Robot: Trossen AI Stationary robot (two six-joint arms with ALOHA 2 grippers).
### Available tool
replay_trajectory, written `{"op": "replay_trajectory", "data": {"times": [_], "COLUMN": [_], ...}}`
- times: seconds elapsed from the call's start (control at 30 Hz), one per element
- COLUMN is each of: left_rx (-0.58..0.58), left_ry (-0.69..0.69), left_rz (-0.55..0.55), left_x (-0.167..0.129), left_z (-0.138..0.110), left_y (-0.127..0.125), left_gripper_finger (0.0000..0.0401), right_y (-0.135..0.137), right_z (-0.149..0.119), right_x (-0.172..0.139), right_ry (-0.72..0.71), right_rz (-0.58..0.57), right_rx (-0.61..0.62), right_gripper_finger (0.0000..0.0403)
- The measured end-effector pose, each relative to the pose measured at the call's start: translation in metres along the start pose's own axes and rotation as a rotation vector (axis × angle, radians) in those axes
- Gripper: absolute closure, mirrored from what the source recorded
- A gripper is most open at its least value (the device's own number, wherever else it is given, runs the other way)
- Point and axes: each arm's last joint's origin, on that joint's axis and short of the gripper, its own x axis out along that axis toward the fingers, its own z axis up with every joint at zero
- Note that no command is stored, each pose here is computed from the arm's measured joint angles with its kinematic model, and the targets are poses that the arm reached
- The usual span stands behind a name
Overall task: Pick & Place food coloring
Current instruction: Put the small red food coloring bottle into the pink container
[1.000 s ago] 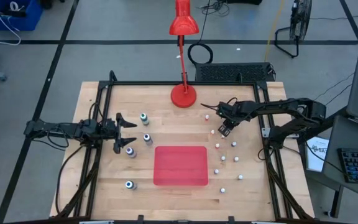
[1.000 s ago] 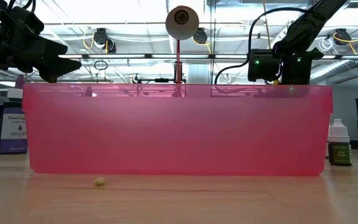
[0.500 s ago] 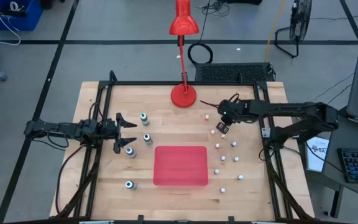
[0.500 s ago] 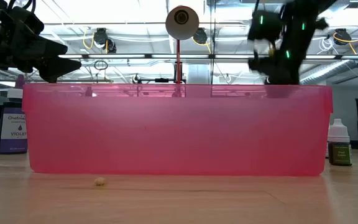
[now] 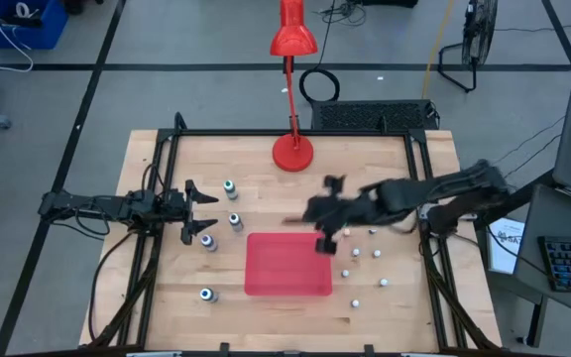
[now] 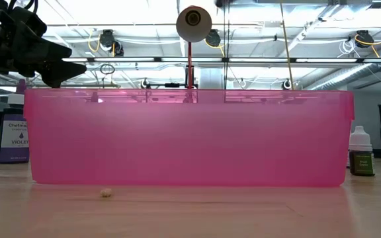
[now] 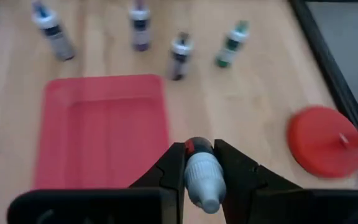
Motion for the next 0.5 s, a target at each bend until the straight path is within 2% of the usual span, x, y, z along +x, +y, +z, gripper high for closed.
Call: {"op": "replay_trajectory", "data": {"times": [0.13,0.23,0.3,0.5], "left_rx": [-0.001,0.0,0.0,0.0], "left_ry": [-0.001,0.0,0.0,0.0], "left_rz": [0.0,0.0,0.0,0.0], "left_x": [0.0,0.0,0.0,0.0], "left_z": [0.0,0.0,0.0,0.0], "left_y": [0.0,0.0,0.0,0.0], "left_gripper_finger": [0.0096,0.0096,0.0095,0.0096], "right_y": [0.033,0.05,0.058,0.071], "right_z": [0.03,0.039,0.035,0.005], "right_x": [0.018,0.039,0.058,0.12], "right_ry": [0.085,0.179,0.244,0.398], "right_rz": [0.044,0.124,0.155,0.136], "right_rx": [-0.106,-0.158,-0.178,-0.273], "right_gripper_finger": [0.035,0.035,0.035,0.035]}}
